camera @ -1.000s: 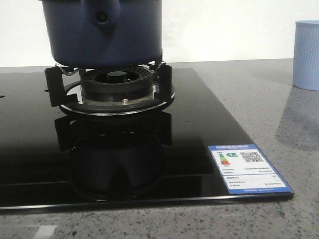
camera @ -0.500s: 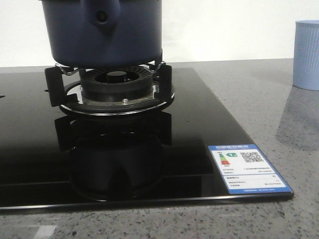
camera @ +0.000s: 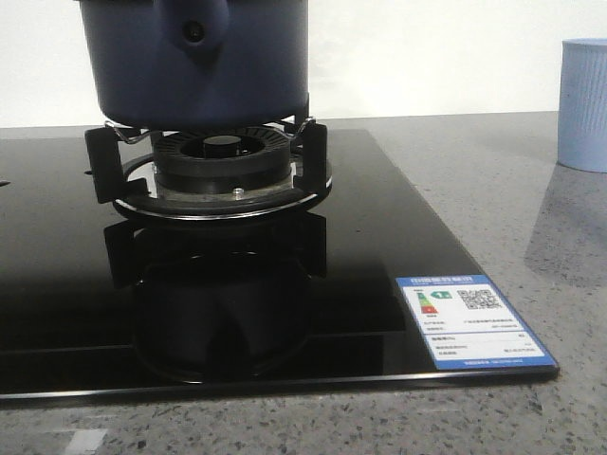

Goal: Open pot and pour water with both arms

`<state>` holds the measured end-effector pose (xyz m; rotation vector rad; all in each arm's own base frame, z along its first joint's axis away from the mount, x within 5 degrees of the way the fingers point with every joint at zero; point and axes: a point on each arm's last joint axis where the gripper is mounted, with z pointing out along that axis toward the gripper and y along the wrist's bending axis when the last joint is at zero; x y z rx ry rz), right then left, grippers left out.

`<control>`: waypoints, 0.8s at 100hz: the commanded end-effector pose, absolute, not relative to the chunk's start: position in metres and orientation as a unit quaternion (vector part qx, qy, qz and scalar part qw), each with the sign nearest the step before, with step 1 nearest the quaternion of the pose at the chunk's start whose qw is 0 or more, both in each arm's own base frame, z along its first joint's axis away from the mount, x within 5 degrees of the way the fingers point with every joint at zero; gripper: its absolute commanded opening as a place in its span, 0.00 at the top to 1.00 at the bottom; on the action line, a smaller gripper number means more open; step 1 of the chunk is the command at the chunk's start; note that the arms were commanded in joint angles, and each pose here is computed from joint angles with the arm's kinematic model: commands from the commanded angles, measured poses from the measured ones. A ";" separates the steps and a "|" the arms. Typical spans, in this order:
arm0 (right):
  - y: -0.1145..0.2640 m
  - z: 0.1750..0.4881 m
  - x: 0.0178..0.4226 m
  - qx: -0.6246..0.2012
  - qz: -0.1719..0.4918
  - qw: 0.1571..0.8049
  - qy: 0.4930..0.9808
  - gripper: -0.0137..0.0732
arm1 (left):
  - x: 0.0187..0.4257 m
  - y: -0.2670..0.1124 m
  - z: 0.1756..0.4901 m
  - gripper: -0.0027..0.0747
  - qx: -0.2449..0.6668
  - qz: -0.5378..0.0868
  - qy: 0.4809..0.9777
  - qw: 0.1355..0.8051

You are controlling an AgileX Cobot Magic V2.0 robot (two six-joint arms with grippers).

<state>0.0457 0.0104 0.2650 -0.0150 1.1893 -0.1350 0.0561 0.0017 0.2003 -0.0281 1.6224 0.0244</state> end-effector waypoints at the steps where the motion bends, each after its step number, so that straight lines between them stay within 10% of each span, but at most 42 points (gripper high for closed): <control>1: -0.002 0.273 0.044 0.087 -0.047 0.837 0.538 0.93 | 0.054 0.002 0.205 0.99 -0.018 0.009 0.693 0.721; 55: 0.002 0.271 0.048 0.021 -0.069 0.843 0.534 0.93 | 0.054 0.002 0.205 0.99 -0.018 0.009 0.693 0.721; 80: -0.003 0.251 0.055 -0.004 -0.042 0.783 0.621 0.93 | 0.054 0.002 0.205 0.99 -0.018 0.009 0.693 0.721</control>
